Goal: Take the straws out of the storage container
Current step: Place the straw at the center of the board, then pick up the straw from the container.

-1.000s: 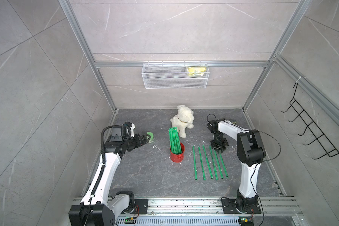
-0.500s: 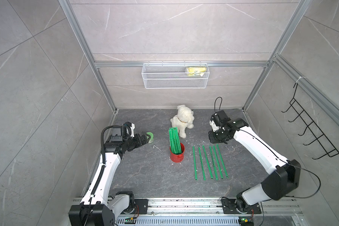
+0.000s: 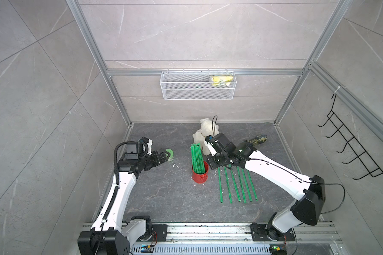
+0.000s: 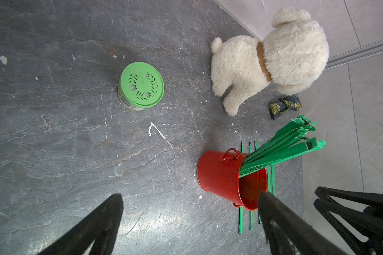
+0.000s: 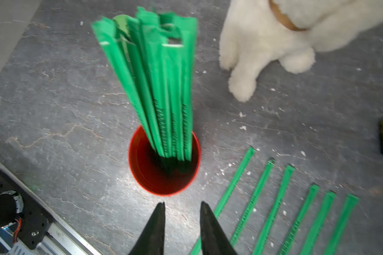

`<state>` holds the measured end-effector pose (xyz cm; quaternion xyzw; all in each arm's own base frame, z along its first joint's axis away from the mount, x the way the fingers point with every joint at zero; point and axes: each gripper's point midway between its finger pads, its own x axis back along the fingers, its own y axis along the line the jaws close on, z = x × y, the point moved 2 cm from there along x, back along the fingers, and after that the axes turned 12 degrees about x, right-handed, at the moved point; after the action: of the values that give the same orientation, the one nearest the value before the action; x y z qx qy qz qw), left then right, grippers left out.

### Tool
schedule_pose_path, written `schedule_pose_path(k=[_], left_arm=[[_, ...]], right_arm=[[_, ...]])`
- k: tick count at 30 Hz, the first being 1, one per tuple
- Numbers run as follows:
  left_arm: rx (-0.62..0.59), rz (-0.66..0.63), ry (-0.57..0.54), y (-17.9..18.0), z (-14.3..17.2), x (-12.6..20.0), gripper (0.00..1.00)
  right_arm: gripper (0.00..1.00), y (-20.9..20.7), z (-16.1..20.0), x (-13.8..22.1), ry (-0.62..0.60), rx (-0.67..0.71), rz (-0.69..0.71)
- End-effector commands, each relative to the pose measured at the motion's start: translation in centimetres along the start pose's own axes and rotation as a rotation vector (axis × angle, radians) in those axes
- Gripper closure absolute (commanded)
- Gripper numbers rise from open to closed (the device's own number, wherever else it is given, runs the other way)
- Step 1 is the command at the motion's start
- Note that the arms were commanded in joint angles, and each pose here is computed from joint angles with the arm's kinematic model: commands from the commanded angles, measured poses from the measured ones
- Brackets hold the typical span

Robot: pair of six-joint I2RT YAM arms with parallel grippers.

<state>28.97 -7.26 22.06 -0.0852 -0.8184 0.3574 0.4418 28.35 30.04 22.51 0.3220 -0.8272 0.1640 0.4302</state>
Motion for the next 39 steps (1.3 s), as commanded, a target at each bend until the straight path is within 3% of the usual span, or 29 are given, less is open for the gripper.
schedule_pose_path(k=[1, 7, 20, 39], left_arm=[[-0.035, 0.021, -0.004, -1.0, -0.5, 0.6, 0.0], [-0.034, 0.02, -0.002, -1.0, -0.5, 0.5, 0.0], [-0.034, 0.02, -0.003, -1.0, -0.5, 0.6, 0.0], [-0.036, 0.025, -0.002, -1.1, -0.4, 0.6, 0.0]], right_arm=[[0.69, 1.3, -2.3, -0.7, -0.059, 0.003, -0.003], [0.69, 3.3, -3.3, -3.0, -0.039, 0.032, -0.026], [0.69, 3.6, -4.1, -6.6, -0.013, 0.029, -0.004], [0.73, 3.0, -4.5, -7.9, 0.014, 0.024, 0.026]])
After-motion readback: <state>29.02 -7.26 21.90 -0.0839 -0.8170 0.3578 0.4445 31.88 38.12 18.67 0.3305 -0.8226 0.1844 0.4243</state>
